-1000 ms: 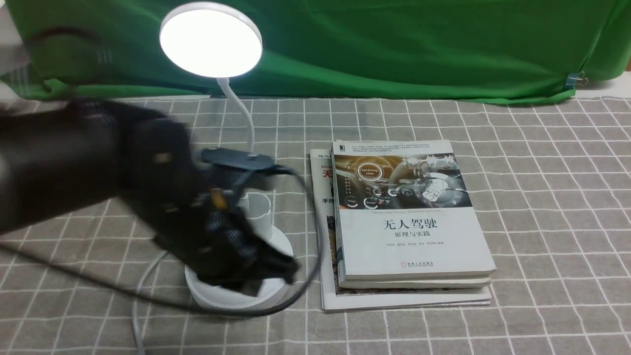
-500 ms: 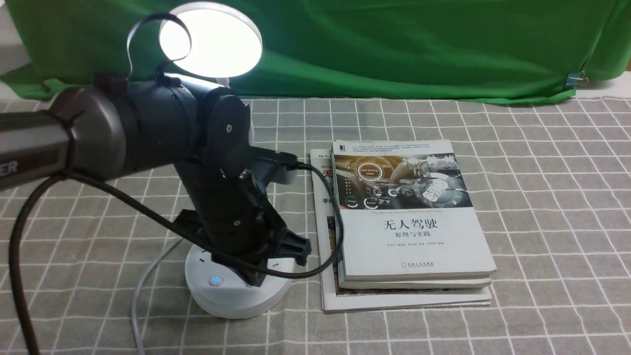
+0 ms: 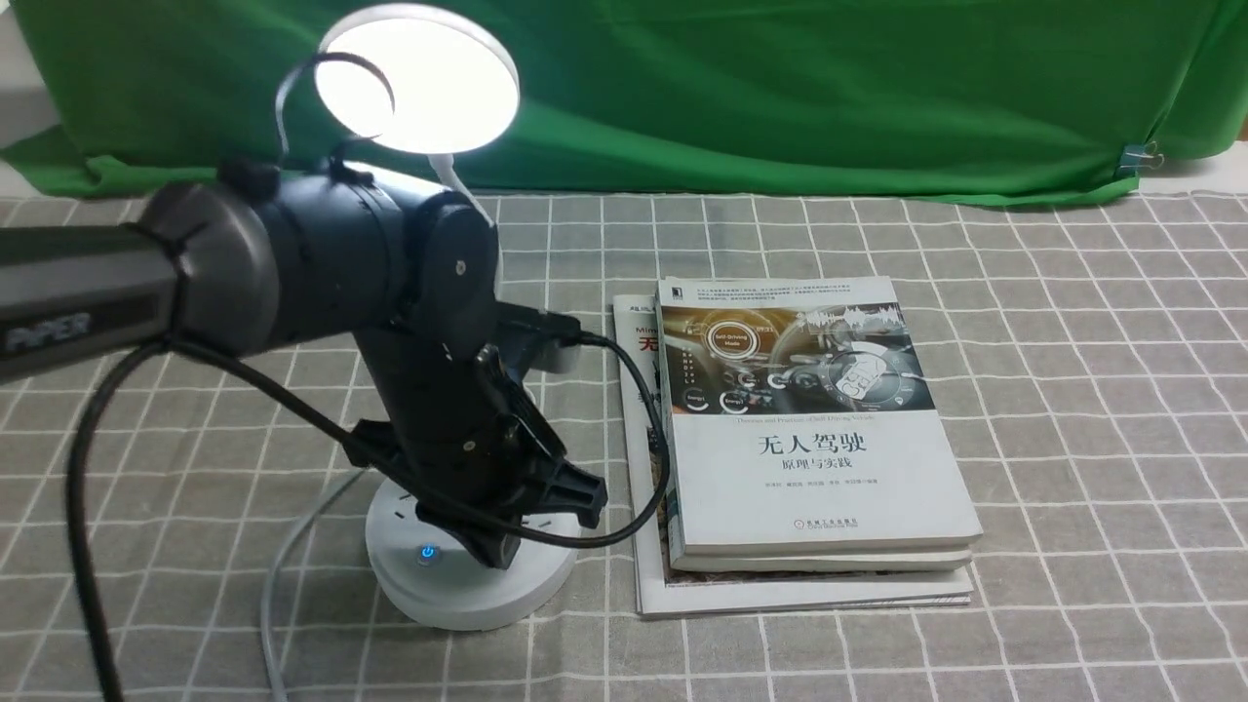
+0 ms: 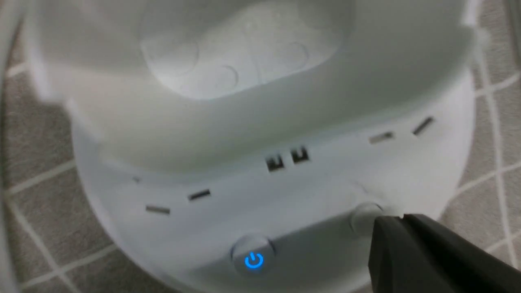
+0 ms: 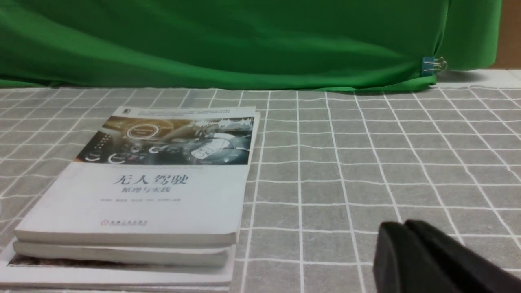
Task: Turn off the desk lamp on the grey coffee tablecloth by hand.
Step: 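Press the power button on the round power strip under the lamp with the left gripper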
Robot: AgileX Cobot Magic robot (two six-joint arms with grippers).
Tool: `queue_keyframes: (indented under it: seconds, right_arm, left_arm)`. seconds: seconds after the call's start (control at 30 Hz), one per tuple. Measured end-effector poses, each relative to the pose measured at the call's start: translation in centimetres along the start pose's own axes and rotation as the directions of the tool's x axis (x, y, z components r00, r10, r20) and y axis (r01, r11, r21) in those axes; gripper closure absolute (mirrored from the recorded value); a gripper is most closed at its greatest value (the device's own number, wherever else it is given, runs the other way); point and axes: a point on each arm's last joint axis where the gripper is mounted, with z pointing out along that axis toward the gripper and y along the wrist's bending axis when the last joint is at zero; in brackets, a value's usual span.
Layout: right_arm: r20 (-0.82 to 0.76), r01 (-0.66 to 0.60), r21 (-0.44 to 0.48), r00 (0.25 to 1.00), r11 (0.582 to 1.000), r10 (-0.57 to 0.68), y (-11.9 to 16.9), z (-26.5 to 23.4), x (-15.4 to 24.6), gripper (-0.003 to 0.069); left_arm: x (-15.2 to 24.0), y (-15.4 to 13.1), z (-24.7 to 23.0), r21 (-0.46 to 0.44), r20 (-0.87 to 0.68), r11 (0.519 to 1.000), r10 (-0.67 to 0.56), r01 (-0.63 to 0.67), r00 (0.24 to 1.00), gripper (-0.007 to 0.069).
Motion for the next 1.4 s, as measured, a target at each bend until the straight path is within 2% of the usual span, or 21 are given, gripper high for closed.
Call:
queue_keyframes:
  seconds: [0.37, 0.63, 0.93, 1.13, 1.3, 1.4]
  right_arm:
    - [0.0, 0.0, 0.0, 1.0, 1.0, 0.0, 0.0, 0.0, 0.0, 0.0624]
    - [0.0, 0.0, 0.0, 1.0, 1.0, 0.0, 0.0, 0.0, 0.0, 0.0624]
    - [0.0, 0.0, 0.0, 1.0, 1.0, 0.0, 0.0, 0.0, 0.0, 0.0624]
    - [0.0, 0.0, 0.0, 1.0, 1.0, 0.0, 0.0, 0.0, 0.0, 0.0624]
    - [0.0, 0.0, 0.0, 1.0, 1.0, 0.0, 0.0, 0.0, 0.0, 0.0624]
    - [0.0, 0.0, 0.0, 1.0, 1.0, 0.0, 0.0, 0.0, 0.0, 0.0624]
  left_arm:
    - [-0.4, 0.2, 0.2, 0.009, 0.005, 1.0, -0.009, 0.009, 1.0, 0.0631]
    - [0.2, 0.0, -3.1, 0.008, 0.108, 1.0, 0.003, -0.004, 0.994, 0.0629]
    - [-0.4, 0.3, 0.5, 0.003, 0.011, 1.0, -0.013, 0.013, 1.0, 0.0629]
    - [-0.6, 0.3, 0.6, 0.007, 0.006, 1.0, -0.003, 0.003, 1.0, 0.0629]
    - [-0.2, 0.2, -0.6, 0.007, 0.029, 1.0, 0.003, -0.003, 1.0, 0.0629]
    - [1.1, -0.1, -3.5, 0.015, 0.092, 1.0, 0.011, -0.013, 0.996, 0.0629]
